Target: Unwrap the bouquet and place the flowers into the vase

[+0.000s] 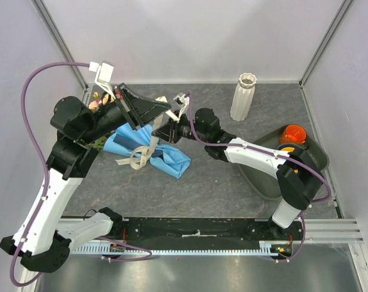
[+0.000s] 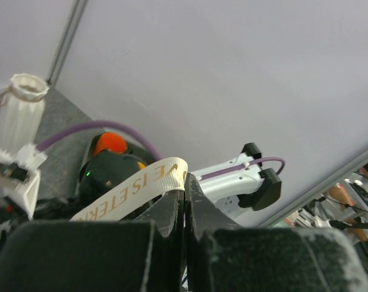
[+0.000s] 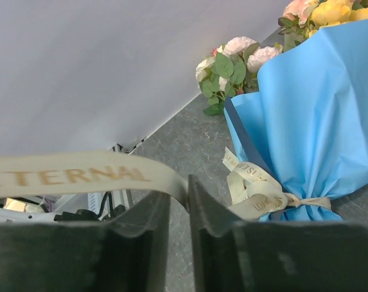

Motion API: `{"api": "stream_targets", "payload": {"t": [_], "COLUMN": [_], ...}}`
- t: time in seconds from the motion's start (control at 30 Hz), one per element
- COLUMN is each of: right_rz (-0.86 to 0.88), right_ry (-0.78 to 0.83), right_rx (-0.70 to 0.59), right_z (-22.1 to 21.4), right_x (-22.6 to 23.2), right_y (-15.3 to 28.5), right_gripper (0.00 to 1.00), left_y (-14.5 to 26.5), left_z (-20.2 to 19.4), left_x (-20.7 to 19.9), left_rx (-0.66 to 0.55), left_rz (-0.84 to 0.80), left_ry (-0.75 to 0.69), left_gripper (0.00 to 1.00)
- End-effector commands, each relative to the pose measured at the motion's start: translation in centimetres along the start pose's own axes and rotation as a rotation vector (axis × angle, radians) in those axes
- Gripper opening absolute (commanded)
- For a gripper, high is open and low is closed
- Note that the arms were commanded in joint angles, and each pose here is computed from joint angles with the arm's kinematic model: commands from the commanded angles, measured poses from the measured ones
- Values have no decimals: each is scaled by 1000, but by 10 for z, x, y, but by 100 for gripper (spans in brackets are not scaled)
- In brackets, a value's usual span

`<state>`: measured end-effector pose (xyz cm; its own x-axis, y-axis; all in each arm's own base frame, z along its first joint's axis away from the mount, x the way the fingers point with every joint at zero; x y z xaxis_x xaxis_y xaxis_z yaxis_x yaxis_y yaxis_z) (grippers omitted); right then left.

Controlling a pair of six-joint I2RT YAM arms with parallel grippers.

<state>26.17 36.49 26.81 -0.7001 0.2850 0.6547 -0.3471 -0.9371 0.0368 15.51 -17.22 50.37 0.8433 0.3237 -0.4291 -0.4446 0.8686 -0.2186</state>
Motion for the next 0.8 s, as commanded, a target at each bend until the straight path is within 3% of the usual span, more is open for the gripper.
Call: {"api": "stream_targets", "payload": {"t": [0.0, 0.1, 0.2, 0.3, 0.33, 0.43, 0.57, 0.6, 0.77], "right_rz": [69, 99, 180, 272, 270, 246, 163, 105, -92], "right_ry": [38, 44, 26, -12, -31, -50, 8, 36, 93], "right_rx": [-60, -55, -4, 115, 148, 204, 260, 276, 292], "right_z": [19, 24, 19, -1, -12, -36, -50, -52, -47], "right_x": [16, 22, 29, 30, 27, 15, 0, -6, -31], "right_y": [-7, -8, -11, -15, -16, -7, 3, 4, -11], "right_gripper": [18, 1, 0, 31, 49, 67, 78, 78, 75], "left_y": [20, 35, 57, 87, 97, 128, 165, 172, 204], "left_z": [-20, -38, -50, -56, -55, -57, -72, -82, -83], "left_x": [12, 26, 41, 51, 56, 61, 73, 79, 75], "left_rx": [42, 73, 90, 71, 47, -2, -61, -48, -218], "left_rz": [134, 254, 450, 656, 745, 930, 1167, 1220, 1347], "left_ry": [-56, -69, -106, -167, -198, -228, -230, -227, -207], "left_gripper": [2, 2, 2, 2, 2, 2, 2, 2, 2]}}
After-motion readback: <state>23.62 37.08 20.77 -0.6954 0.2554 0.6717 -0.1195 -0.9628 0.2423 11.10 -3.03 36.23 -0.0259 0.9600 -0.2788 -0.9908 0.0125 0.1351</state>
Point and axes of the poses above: each gripper's point midway between its finger pads, its own y axis back along the fingers, its own x axis along the line the jaws close on, z = x × y, the point moved 8 cm from there along y, back along the fingers, and after that the axes turned 8 degrees about -y, right-handed, at the moved point
